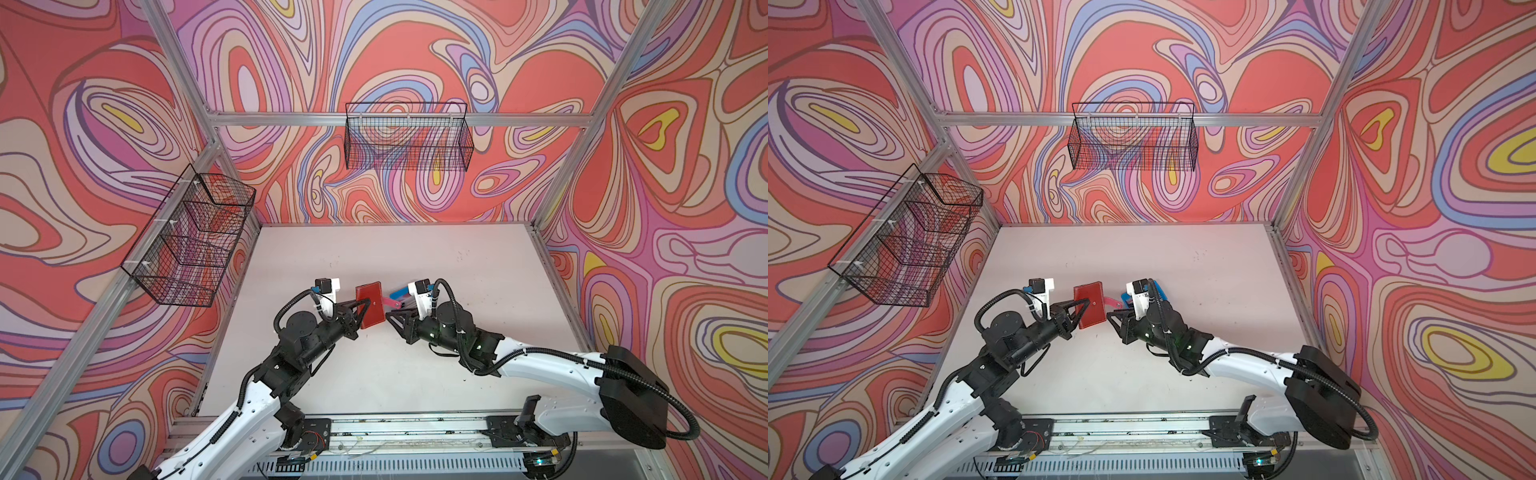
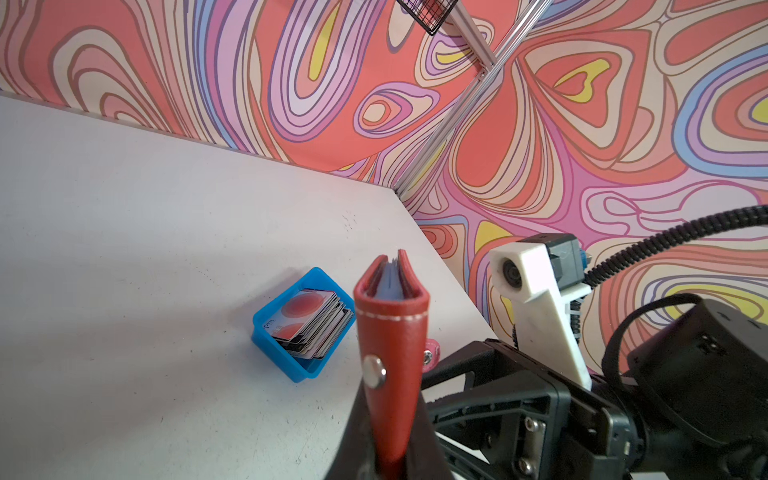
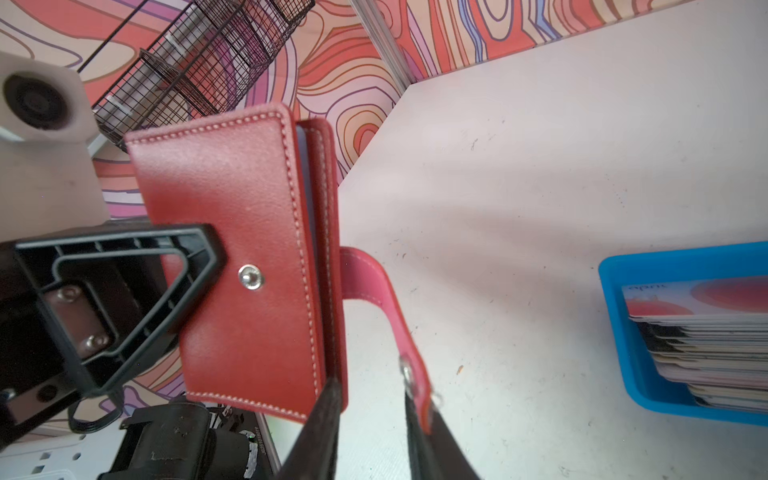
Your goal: Put the credit cards into the card holder
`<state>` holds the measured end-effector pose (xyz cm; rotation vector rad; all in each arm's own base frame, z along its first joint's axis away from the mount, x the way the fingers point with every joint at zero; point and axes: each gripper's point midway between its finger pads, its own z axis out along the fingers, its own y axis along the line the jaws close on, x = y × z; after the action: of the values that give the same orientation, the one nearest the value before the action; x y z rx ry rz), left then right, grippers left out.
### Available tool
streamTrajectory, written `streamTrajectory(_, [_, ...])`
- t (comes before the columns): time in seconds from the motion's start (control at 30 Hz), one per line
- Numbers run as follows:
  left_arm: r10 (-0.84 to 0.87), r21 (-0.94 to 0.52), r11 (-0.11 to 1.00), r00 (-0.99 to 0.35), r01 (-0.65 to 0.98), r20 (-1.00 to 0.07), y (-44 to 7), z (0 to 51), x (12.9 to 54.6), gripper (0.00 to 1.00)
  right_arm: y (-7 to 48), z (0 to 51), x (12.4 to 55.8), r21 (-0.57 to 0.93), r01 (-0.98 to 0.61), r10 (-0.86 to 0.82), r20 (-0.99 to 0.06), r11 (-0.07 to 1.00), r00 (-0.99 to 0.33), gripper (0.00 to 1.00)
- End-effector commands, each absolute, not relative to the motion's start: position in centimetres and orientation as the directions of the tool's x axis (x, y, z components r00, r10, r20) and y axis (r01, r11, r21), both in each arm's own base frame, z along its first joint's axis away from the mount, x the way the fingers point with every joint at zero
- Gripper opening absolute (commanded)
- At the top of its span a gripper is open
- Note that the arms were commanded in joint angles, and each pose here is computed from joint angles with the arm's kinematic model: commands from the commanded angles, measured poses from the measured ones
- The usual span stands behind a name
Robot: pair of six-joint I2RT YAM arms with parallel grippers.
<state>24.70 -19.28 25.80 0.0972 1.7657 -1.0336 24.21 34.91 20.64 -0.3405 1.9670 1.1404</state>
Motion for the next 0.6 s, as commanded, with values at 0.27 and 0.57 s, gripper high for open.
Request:
streamTrajectory(0.27, [-0.400,-0.578,0.598,-0.418,0.555,-0.816,-19.5,27.4,24.6,0.00,35.2,21.8,23.2,0.613,-0.627,0.173,-0.767,0.481,-0.617,0.29])
streamTrajectory(0.57, [-0.401,-0.576,0.601,-0.415,0.554,-0.817,-19.4,27.5,24.5,0.00,34.5,23.7,21.9,0.615,-0.675,0.212,-0.783,0.408,-0.584,0.33])
